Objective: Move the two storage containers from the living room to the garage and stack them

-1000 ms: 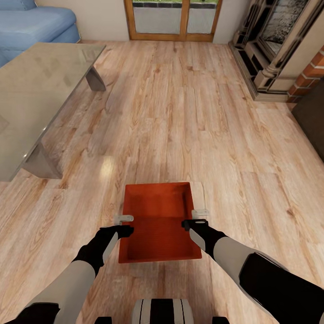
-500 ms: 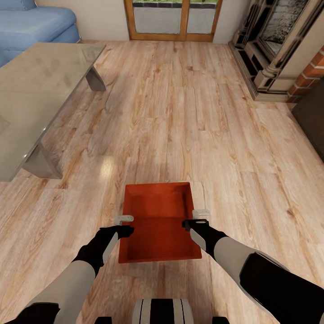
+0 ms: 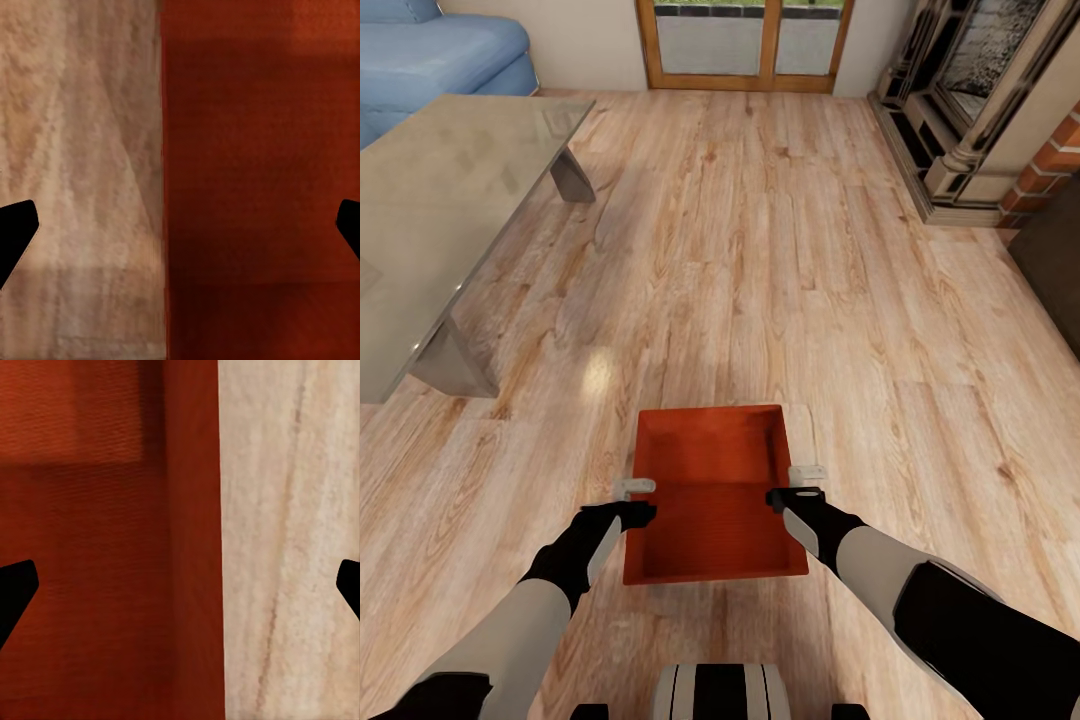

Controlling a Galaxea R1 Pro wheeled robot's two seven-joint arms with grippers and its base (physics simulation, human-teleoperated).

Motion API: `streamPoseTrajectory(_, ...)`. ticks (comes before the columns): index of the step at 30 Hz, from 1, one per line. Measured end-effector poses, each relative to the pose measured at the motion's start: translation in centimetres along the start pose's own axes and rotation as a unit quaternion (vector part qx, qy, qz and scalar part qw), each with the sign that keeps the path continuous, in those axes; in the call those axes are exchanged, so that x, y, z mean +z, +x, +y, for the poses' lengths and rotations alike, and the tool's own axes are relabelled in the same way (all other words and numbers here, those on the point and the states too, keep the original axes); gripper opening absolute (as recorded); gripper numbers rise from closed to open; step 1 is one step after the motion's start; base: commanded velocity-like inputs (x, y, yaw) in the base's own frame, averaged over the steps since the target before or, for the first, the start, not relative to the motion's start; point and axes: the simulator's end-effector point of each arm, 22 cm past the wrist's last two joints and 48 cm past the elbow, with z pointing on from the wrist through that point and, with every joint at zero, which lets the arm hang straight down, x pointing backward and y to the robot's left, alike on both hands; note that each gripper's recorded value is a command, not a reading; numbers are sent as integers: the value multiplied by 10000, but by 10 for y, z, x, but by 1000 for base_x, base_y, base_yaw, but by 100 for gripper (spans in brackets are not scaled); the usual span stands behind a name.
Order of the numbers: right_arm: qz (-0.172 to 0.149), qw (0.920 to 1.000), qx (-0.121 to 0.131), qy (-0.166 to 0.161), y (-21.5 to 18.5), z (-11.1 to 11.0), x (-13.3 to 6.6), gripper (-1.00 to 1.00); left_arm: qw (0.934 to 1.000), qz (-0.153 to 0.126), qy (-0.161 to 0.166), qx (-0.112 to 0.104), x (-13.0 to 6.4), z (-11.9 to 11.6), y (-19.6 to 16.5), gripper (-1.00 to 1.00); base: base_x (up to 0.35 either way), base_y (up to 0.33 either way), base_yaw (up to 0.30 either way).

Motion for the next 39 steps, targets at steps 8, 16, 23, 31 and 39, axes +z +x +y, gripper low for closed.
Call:
streamPoseTrajectory(8, -1, 10000, -2, -1, 0, 0, 0, 100, 10000, 2, -62, 8, 0, 9, 0, 100, 0, 0, 0)
streamPoseTrajectory(16, -2, 10000, -1, -2, 7, 1, 11, 100, 10000, 10, -58, 12, 12, 9, 7, 100, 0, 0, 0)
streamPoseTrajectory(23, -2, 10000, -1, 4, 7, 0, 12, 100, 10000, 14, -58, 12, 12, 9, 7, 100, 0, 0, 0)
streamPoseTrajectory(31, 3, 10000, 1, 17, 7, -2, 12, 100, 10000, 14, -58, 12, 12, 9, 7, 100, 0, 0, 0)
streamPoseTrajectory(39, 5, 10000, 1, 4, 9, 0, 16, 100, 10000, 18, -61, 18, 17, 10, 9, 100, 0, 0, 0)
